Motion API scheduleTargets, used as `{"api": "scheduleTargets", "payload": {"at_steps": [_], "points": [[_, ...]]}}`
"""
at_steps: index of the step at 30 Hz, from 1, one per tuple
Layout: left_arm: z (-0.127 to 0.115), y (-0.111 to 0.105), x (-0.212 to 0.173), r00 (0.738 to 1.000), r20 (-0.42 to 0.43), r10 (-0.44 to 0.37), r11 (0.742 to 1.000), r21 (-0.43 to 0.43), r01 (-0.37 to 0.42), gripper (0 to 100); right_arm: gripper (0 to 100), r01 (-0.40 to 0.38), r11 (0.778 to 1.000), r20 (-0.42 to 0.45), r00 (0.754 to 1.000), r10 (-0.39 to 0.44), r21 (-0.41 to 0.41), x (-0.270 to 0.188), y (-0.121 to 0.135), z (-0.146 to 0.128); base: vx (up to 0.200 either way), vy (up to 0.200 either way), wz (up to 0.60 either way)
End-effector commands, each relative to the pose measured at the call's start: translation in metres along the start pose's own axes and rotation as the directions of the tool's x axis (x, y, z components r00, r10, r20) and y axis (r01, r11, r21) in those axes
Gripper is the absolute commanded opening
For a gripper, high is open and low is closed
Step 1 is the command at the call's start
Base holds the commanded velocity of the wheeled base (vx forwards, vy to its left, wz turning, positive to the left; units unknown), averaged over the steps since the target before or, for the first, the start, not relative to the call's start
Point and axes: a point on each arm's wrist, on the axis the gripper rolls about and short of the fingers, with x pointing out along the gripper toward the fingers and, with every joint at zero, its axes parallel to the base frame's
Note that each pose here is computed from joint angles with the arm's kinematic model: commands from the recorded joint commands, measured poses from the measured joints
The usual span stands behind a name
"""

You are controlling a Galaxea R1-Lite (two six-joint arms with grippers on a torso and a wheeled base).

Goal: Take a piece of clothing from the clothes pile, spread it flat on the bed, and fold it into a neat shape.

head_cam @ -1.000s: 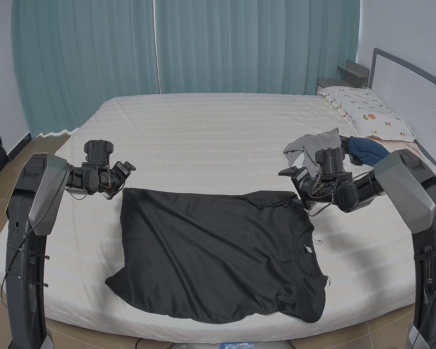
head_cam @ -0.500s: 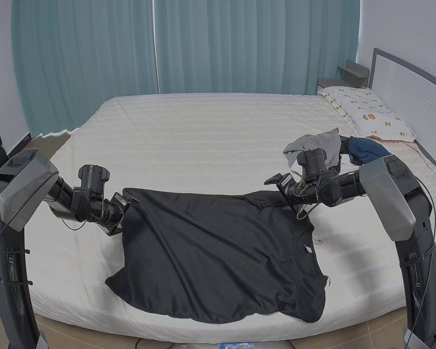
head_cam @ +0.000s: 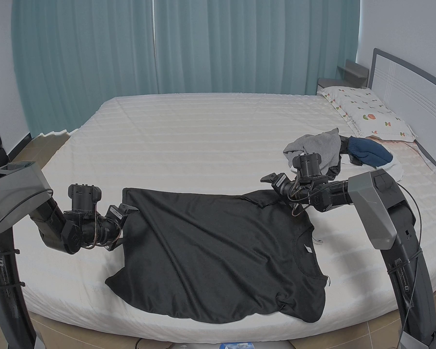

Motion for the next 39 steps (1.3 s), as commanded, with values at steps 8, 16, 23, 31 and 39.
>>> {"api": "scheduleTargets", "payload": {"at_steps": [8, 16, 23, 31, 39], "points": [[-0.005, 0.008, -0.008, 1.000, 0.011, -0.018, 1.000, 0.001, 0.018, 100, 100, -0.148, 0.939, 0.232, 0.946, 0.225, -0.310, 0.021, -0.028, 0.006, 0.000, 0.000, 0.00], [-0.011, 0.016, -0.014, 0.999, 0.023, -0.048, 0.999, 0.012, 0.048, 100, 100, -0.091, 0.935, 0.284, 0.939, 0.196, -0.343, 0.019, -0.033, 0.016, 0.000, 0.000, 0.00], [-0.011, 0.016, -0.015, 0.999, 0.023, -0.049, 0.999, 0.011, 0.049, 100, 100, -0.048, 0.948, 0.293, 0.945, 0.145, -0.316, -0.015, -0.026, 0.047, 0.000, 0.000, 0.00], [-0.012, 0.016, -0.015, 0.999, 0.018, -0.051, 0.999, 0.011, 0.051, 100, 100, -0.059, 0.956, 0.116, 0.989, 0.096, -0.286, -0.040, -0.055, 0.037, 0.000, 0.000, 0.00], [-0.012, 0.017, -0.015, 0.999, 0.017, -0.050, 0.999, 0.011, 0.050, 100, 100, -0.048, 0.959, 0.078, 0.994, 0.072, -0.278, -0.030, -0.073, 0.028, 0.000, 0.000, 0.00]]}}
